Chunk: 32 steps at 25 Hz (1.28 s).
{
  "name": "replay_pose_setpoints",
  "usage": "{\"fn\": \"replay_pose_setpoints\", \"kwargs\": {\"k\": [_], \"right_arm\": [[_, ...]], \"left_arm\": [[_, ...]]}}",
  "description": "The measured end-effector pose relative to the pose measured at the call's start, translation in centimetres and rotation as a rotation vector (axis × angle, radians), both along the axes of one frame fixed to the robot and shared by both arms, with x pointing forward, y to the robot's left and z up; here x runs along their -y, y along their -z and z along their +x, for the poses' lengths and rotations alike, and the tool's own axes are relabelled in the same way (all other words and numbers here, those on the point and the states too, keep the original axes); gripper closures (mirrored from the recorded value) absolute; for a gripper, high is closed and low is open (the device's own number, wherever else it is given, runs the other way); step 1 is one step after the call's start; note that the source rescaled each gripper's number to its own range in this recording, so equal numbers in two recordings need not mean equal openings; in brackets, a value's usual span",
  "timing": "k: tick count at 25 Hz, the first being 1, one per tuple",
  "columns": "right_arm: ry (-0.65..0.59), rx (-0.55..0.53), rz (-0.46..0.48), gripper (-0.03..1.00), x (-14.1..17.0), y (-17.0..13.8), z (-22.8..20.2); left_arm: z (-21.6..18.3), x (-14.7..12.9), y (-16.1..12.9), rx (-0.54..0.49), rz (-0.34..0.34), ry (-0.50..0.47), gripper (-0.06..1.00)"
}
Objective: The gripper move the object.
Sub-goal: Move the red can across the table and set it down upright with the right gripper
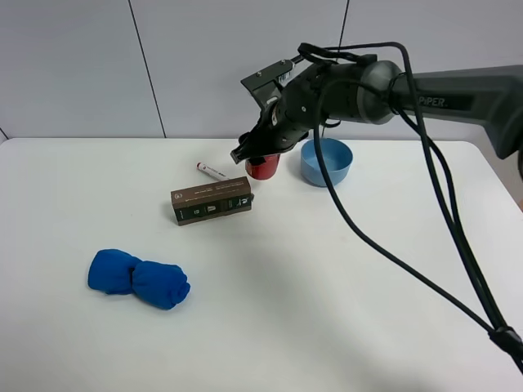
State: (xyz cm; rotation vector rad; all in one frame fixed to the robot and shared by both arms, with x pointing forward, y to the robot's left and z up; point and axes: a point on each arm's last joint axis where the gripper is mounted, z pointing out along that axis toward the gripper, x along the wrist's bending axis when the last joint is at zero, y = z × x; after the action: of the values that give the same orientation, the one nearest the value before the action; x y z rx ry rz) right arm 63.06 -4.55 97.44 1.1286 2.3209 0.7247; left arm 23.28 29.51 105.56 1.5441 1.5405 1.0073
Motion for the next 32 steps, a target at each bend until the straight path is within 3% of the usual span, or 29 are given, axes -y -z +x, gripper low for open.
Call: {"fn": "replay_pose_setpoints", "kwargs": {"k": [18, 32], "right_arm": [[0.107, 0.034, 0.055, 0.97, -0.3, 3.1, 4.8], [0.109, 0.035, 0.099, 0.97, -0.8, 4.0, 5.2]], "left_arm": [[0.0, 0.0, 0.0, 0.0, 0.0, 0.0, -0.06], [0.0, 0.0, 0.0, 0.0, 0.0, 0.0, -0.06]]}}
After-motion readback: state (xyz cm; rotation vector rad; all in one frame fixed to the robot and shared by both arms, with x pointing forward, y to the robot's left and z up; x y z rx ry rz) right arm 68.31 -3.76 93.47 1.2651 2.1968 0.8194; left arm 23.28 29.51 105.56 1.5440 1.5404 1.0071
